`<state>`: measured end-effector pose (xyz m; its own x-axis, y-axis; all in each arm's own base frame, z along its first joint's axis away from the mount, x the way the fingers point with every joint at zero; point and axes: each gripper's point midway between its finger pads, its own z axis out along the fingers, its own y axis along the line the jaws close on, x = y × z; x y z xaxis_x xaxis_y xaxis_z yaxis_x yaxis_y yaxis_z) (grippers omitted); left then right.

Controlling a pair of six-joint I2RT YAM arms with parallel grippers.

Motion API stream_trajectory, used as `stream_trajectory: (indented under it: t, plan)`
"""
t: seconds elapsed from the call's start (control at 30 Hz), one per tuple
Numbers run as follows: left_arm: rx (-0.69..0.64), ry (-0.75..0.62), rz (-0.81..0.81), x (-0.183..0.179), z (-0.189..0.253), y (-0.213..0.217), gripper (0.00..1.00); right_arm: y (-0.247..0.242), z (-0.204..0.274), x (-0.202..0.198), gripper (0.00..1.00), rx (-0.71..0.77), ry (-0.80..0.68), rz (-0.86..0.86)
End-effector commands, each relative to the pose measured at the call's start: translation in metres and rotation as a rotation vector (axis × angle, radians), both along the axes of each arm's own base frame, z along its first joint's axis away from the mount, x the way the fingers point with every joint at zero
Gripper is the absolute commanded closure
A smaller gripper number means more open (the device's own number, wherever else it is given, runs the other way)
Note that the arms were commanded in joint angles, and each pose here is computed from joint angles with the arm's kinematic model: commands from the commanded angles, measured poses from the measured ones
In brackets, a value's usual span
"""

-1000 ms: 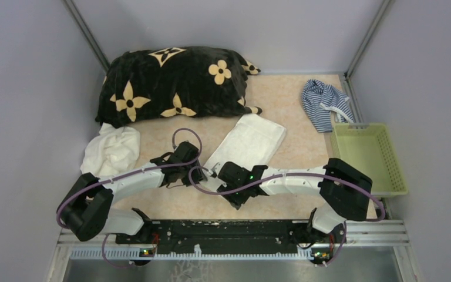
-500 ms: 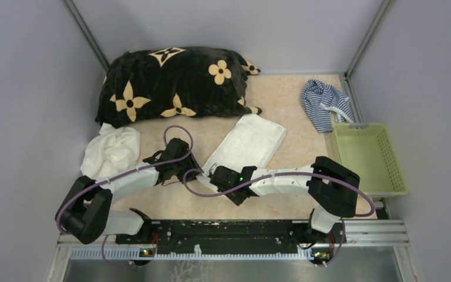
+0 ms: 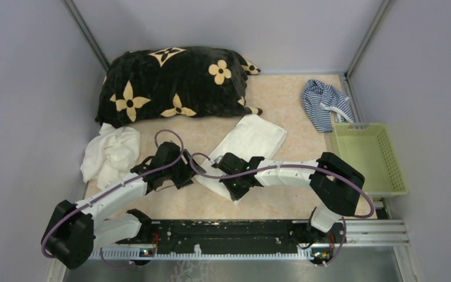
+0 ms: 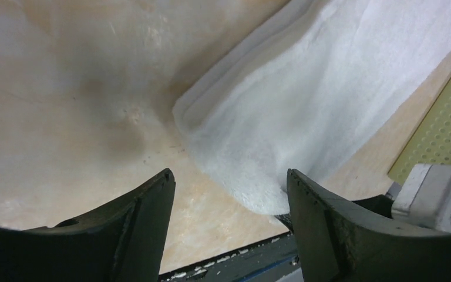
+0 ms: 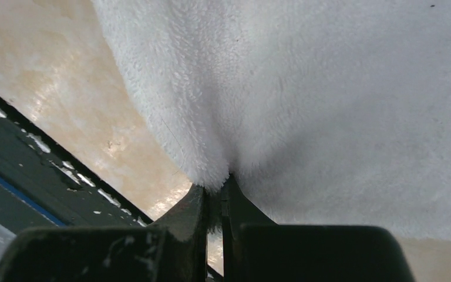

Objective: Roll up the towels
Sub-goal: Roll the towel at the center of the board.

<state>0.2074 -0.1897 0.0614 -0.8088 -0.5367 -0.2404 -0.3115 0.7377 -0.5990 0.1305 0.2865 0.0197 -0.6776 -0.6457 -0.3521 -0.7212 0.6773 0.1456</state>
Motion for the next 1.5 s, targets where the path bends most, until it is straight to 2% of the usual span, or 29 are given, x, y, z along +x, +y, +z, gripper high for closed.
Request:
stream_trajectory:
  t: [0.0,0.3,0.47,0.67,1.17,1.33,1.47]
  plan:
    - [-0.101,0.081,0.007,-0.017,-0.006,-0.021,0.24,0.03,0.015,-0.006,1.0,0.165,0.078,-0.006]
    - [-0.119,0.154,0.05,-0.028,-0.023,-0.048,0.25,0.034,0.018,-0.004,1.0,0.191,0.092,-0.037]
    - [-0.092,0.169,0.107,-0.028,-0.034,-0.045,0.39,0.033,0.019,-0.004,1.0,0.194,0.091,-0.048]
    - [0.001,0.113,0.193,-0.014,-0.04,-0.027,0.53,0.031,0.019,-0.007,1.0,0.2,0.1,-0.042]
    - [0.175,0.012,0.343,0.008,-0.042,0.027,0.63,0.026,0.023,-0.018,1.0,0.219,0.12,0.002]
    - [0.215,-0.001,0.312,0.012,-0.039,0.027,0.71,0.026,0.024,-0.02,1.0,0.227,0.128,0.018]
    - [0.281,-0.029,0.289,0.02,-0.029,0.031,0.84,0.027,0.022,-0.022,1.0,0.229,0.145,0.032]
